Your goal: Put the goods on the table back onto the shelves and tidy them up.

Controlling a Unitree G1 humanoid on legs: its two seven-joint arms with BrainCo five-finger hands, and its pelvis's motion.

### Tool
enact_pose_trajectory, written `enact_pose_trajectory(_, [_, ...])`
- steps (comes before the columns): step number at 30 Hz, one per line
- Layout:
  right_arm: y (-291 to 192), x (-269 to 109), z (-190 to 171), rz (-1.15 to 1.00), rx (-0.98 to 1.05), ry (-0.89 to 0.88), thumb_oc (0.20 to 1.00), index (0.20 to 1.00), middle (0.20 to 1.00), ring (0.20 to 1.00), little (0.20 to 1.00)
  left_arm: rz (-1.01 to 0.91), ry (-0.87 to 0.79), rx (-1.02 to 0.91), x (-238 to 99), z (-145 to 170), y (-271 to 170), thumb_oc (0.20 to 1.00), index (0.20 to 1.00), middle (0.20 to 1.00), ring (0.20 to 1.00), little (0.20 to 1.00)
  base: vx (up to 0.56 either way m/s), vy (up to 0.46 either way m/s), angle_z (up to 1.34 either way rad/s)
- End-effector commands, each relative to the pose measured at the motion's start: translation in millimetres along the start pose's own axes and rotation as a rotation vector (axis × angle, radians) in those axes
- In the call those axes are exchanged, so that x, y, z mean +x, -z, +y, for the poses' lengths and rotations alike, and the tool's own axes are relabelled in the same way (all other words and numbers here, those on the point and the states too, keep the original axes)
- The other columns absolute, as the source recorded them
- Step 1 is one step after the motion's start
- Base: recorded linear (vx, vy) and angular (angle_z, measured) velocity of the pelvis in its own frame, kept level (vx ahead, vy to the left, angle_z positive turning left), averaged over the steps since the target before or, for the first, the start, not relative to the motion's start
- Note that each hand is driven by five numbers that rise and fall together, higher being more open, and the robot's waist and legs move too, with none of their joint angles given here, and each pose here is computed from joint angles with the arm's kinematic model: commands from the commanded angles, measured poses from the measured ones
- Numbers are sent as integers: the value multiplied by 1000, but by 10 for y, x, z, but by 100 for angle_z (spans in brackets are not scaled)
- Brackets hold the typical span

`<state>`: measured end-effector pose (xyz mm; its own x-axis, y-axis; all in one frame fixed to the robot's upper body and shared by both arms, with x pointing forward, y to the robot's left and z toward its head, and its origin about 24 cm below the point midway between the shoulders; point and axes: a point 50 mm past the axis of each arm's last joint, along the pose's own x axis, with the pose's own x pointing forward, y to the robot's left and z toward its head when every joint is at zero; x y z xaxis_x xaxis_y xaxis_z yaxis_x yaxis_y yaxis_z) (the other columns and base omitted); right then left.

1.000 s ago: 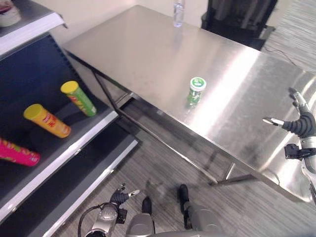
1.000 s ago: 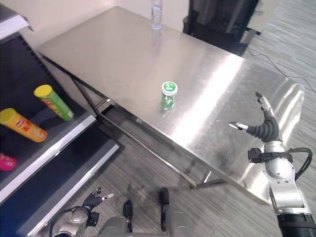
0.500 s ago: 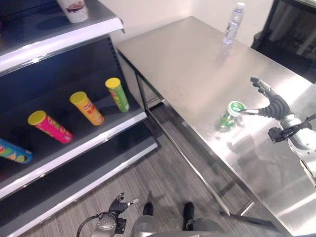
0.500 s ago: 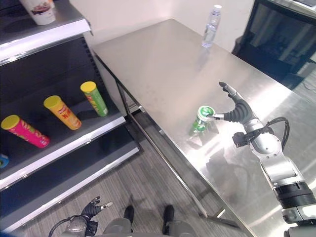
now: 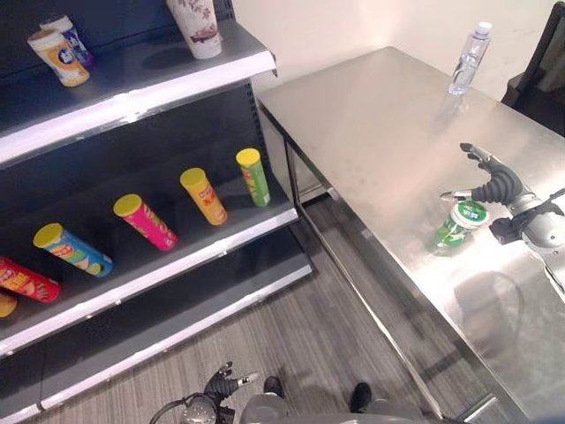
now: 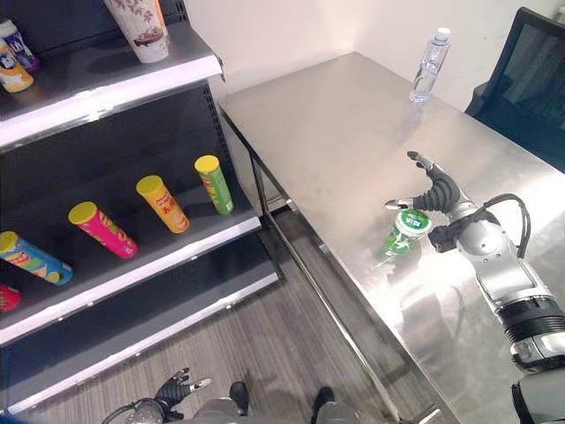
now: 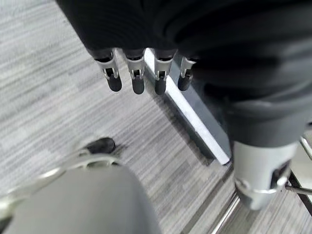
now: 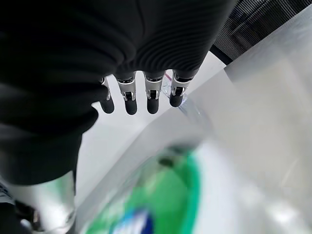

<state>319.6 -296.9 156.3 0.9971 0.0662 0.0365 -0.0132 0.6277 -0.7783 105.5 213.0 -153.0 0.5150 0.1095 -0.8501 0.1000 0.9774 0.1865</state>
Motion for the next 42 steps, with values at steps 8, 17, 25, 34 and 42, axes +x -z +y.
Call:
enact_pose_trajectory(8, [-106, 149, 15, -12, -119, -26, 1000, 1000, 1000, 1000, 1000, -84, 0, 73, 48, 69, -236, 1000, 1000, 1000, 1000, 1000, 34, 34, -6])
enact_pose_trajectory(17, [-101, 139, 37, -14, -148, -28, 1000, 1000, 1000, 1000, 1000, -65, 9, 69, 47, 12, -195, 1000, 1000, 1000, 1000, 1000, 9, 3, -3])
enact_pose_trajectory(25, [-338, 15, -5, -155, -114, -20, 1000, 1000, 1000, 1000, 1000, -56, 1, 61, 48, 9, -174, 1000, 1000, 1000, 1000, 1000, -1, 8, -6])
enact_pose_trajectory(34, [-529, -118, -98, -257, -114, -43, 1000, 1000, 1000, 1000, 1000, -73, 5, 55, 57, 4, -227, 1000, 1000, 1000, 1000, 1000, -2, 5, -2])
enact_pose_trajectory(42, [-440, -166, -192, -196, -147, -103, 1000, 1000, 1000, 1000, 1000, -85, 35, 67, 56, -44, -251, 1000, 1000, 1000, 1000, 1000, -36, 25, -7])
